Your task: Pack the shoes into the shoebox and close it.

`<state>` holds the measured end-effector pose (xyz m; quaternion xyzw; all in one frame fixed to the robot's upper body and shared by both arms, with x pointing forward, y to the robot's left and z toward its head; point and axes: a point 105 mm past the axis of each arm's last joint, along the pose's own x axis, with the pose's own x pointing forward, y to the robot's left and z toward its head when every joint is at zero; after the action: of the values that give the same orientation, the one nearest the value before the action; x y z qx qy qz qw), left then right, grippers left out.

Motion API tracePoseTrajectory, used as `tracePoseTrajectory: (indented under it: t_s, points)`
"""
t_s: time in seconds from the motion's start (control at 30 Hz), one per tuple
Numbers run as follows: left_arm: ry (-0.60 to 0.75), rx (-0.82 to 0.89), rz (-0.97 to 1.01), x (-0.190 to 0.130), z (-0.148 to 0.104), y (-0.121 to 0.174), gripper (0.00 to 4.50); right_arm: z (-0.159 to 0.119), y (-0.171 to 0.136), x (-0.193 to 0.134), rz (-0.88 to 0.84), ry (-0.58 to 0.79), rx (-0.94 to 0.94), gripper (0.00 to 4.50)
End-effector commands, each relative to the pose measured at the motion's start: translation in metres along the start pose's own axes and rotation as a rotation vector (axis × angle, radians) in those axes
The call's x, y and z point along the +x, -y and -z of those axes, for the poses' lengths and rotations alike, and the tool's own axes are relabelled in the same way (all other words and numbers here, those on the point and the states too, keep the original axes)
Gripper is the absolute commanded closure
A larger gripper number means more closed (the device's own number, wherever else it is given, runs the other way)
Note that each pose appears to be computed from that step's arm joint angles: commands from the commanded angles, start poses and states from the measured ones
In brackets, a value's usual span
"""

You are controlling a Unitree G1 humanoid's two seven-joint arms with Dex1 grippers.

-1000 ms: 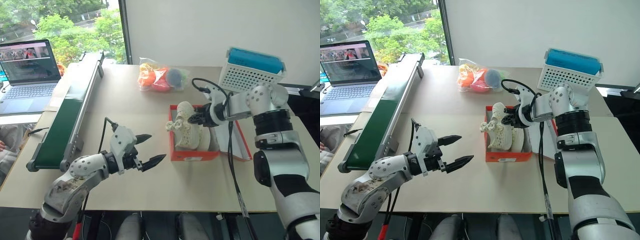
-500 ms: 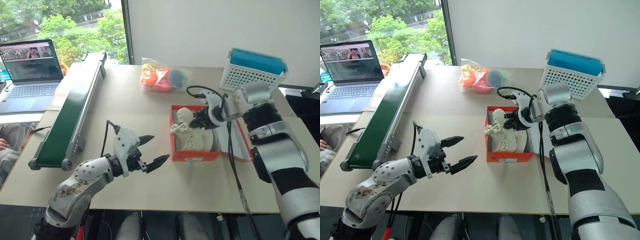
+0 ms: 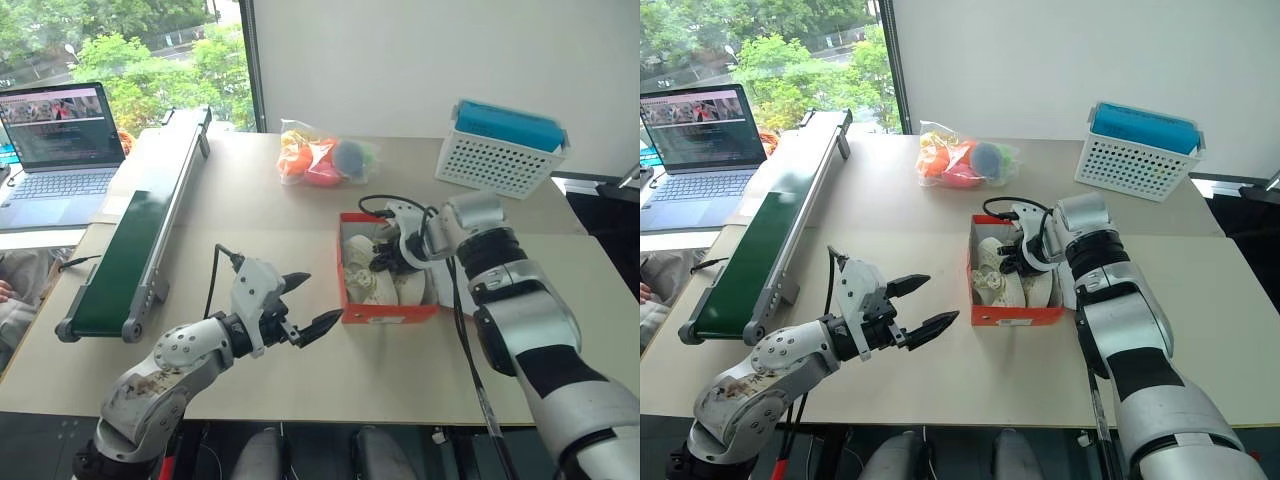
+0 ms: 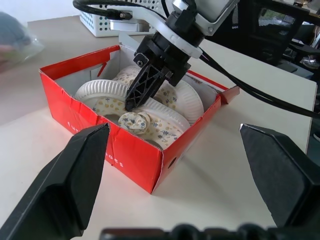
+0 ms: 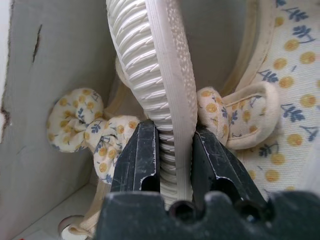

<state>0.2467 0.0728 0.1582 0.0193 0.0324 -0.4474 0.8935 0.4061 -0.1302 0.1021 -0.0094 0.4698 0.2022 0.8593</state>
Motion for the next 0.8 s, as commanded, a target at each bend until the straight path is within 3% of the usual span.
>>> tracePoseTrajectory:
  t_s: [0.03, 0.3, 0.47, 0.6, 0.8]
  points:
    - [0.036, 0.017, 0.003, -0.004, -0.011, 0.006, 0.04, 0.025, 0.028, 0.012, 0.129, -0.066, 0.005, 3.84]
    - [0.031, 0.02, 0.005, -0.002, -0.011, 0.004, 0.04, -0.008, -0.028, 0.005, -0.038, 0.013, 0.104, 3.84]
    - [0.03, 0.029, 0.012, -0.001, -0.012, 0.002, 0.0, -0.018, -0.027, -0.009, -0.065, 0.062, 0.185, 1.97]
    - [0.029, 0.035, 0.019, -0.001, -0.014, 0.001, 0.0, -0.025, -0.02, -0.036, -0.104, 0.129, 0.245, 0.73]
    - [0.023, 0.044, 0.037, 0.0, -0.014, -0.004, 0.0, -0.027, -0.007, -0.082, -0.144, 0.269, 0.215, 0.73]
